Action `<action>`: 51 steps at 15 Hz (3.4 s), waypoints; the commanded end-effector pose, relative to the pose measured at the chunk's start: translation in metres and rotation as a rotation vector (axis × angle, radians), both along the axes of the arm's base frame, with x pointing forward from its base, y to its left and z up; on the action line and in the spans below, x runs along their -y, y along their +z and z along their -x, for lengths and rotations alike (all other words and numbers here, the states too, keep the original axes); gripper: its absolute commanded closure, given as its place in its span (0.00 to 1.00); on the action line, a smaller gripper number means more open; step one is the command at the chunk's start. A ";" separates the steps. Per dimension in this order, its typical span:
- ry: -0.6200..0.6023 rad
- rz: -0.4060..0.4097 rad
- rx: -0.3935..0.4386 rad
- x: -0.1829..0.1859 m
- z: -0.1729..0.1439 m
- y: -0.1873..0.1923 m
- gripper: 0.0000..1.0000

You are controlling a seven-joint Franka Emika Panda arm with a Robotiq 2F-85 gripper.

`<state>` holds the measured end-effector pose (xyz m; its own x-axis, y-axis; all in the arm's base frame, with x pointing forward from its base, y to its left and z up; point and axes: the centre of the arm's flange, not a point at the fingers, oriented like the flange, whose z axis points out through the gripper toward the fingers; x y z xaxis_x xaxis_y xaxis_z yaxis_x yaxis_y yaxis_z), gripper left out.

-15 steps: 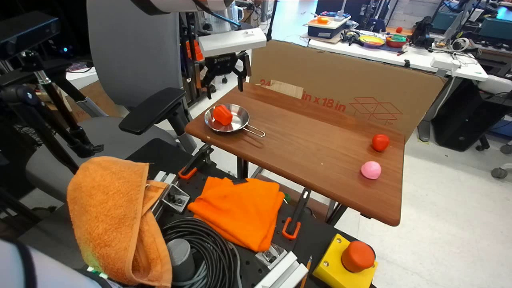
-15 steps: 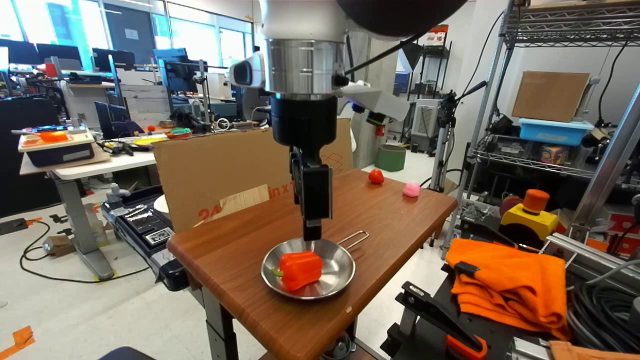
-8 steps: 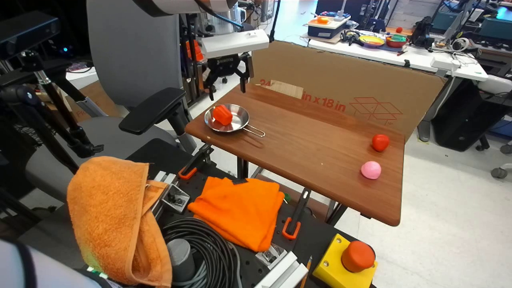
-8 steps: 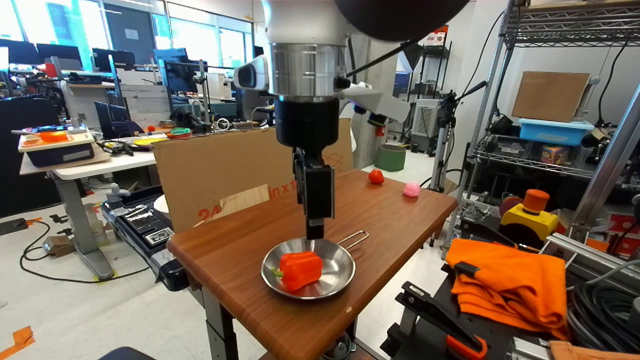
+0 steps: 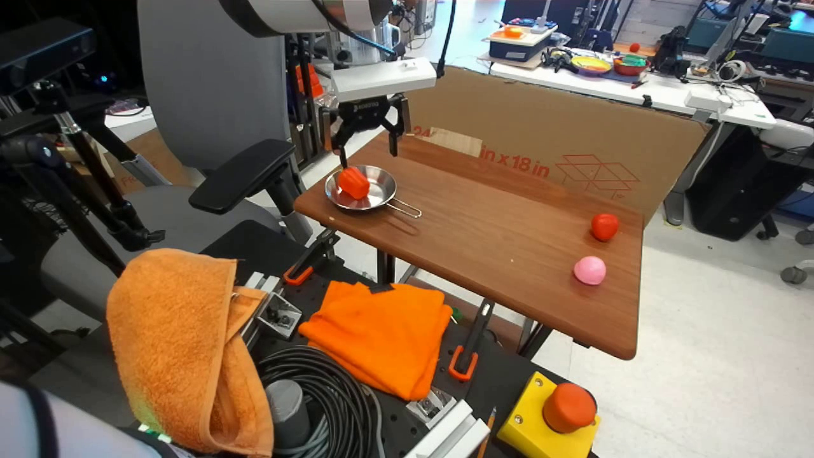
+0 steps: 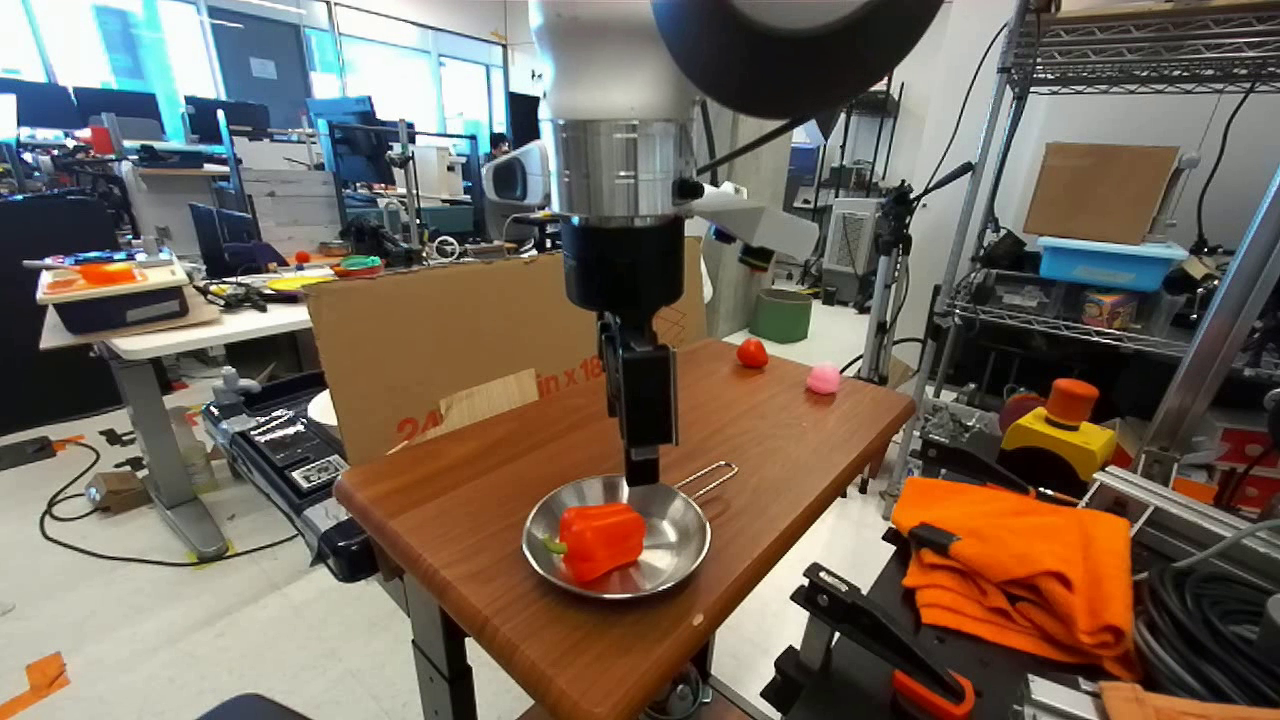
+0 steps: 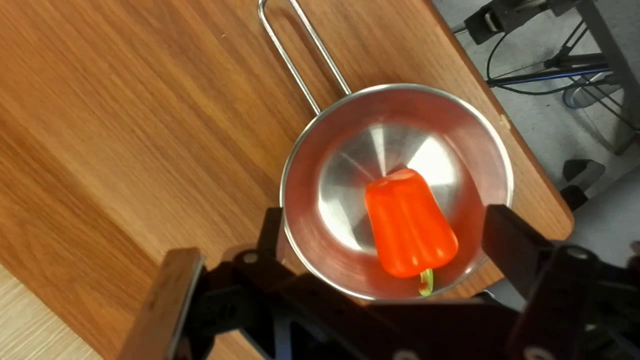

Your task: Remove the pepper from the pan and put it on the table

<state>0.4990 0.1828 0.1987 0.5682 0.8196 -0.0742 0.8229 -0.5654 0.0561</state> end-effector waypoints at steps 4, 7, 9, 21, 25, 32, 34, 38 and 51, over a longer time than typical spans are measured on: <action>0.064 -0.008 -0.024 -0.011 -0.011 -0.006 0.00; 0.092 -0.010 -0.036 -0.016 -0.011 -0.010 0.00; 0.105 -0.010 -0.042 -0.019 -0.010 -0.012 0.00; 0.131 -0.003 -0.056 -0.022 -0.007 -0.016 0.00; 0.141 0.012 -0.052 -0.021 -0.007 -0.020 0.00; 0.177 -0.002 -0.075 -0.018 -0.012 -0.028 0.00; 0.196 -0.008 -0.090 -0.018 -0.014 -0.033 0.00; 0.230 -0.013 -0.100 -0.021 -0.015 -0.036 0.00; 0.310 -0.017 -0.111 -0.038 -0.012 -0.037 0.00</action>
<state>0.5048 0.2179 0.1649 0.3134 0.9440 -0.1029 0.9477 -0.3178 -0.0300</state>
